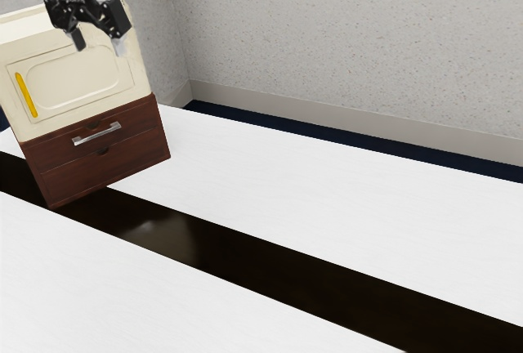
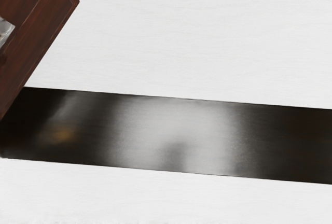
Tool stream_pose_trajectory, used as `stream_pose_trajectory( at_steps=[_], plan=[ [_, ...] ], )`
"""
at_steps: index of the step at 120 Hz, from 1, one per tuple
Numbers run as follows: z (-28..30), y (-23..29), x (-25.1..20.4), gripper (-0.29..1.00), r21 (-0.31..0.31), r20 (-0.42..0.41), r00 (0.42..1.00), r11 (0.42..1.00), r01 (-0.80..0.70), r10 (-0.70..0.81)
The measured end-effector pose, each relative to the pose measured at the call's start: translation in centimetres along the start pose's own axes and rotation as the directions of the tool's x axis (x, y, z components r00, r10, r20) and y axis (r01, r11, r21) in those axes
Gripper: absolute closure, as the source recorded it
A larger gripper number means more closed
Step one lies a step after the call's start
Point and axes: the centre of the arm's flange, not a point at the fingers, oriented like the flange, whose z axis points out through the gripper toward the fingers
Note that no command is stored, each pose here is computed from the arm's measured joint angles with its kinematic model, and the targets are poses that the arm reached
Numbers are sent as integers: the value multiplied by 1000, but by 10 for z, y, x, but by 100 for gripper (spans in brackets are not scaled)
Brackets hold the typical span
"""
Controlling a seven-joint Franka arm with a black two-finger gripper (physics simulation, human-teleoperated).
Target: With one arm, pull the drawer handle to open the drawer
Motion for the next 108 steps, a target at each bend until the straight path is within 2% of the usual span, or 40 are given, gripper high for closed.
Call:
stream_pose_trajectory(
  at_steps=[24,37,50,64,90,97,108],
  plan=[
    [-2,7,-2,0,-5,8,999,999,-36,36],
    [-86,9,-17,0,3,-135,990,999,-48,48],
    [-107,14,-24,0,7,-157,985,998,-65,65],
    [-104,18,-26,0,9,-136,987,997,-80,81],
    [-93,-4,-27,0,47,-75,996,998,-44,47],
    [-76,-3,-27,0,47,-28,998,998,-52,53],
    [-17,-1,-43,0,31,66,991,993,-114,112]
  ],
)
